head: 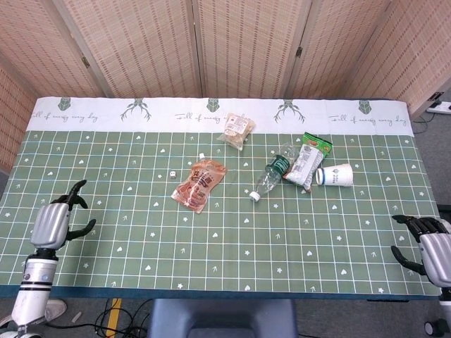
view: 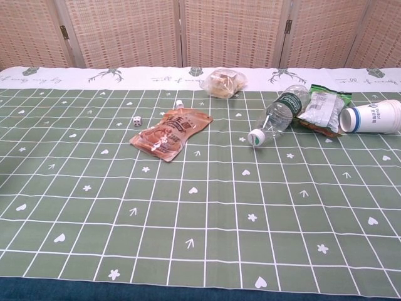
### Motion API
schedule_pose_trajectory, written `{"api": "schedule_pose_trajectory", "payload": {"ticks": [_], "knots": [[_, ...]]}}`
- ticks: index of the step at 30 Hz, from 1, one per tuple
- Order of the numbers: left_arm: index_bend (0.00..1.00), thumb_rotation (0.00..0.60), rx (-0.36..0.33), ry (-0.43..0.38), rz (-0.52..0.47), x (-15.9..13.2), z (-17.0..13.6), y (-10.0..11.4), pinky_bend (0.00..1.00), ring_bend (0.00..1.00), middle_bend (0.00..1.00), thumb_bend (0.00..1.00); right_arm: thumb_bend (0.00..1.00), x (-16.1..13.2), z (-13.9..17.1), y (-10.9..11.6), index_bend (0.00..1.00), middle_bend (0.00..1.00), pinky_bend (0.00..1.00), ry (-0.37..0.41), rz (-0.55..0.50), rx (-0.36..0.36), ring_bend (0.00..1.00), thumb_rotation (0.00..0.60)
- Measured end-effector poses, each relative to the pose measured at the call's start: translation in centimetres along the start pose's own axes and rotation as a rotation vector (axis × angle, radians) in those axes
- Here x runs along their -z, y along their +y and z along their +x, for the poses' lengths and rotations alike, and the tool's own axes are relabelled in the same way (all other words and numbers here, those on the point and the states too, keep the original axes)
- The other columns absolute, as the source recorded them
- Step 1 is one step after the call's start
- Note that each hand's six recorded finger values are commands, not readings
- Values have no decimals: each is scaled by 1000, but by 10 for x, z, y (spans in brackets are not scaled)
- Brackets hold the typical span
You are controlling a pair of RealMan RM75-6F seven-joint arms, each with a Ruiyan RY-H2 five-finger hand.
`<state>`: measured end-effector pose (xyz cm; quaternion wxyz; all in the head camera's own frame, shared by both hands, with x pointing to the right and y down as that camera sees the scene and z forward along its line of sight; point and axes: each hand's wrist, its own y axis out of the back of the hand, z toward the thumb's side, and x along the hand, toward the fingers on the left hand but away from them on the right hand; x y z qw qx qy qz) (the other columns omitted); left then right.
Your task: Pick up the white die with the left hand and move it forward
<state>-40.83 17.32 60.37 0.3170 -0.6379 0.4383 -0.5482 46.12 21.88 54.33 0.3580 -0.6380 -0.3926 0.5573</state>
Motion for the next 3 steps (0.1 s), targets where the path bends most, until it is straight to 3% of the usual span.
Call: {"api": "schedule_pose_trajectory", "payload": {"ticks": [3], "knots": [[144, 600, -22, 35, 24, 14, -16, 6, 498, 391, 500, 271, 240, -1, -2, 0, 279, 343, 267, 8, -4, 4, 352, 600]]}}
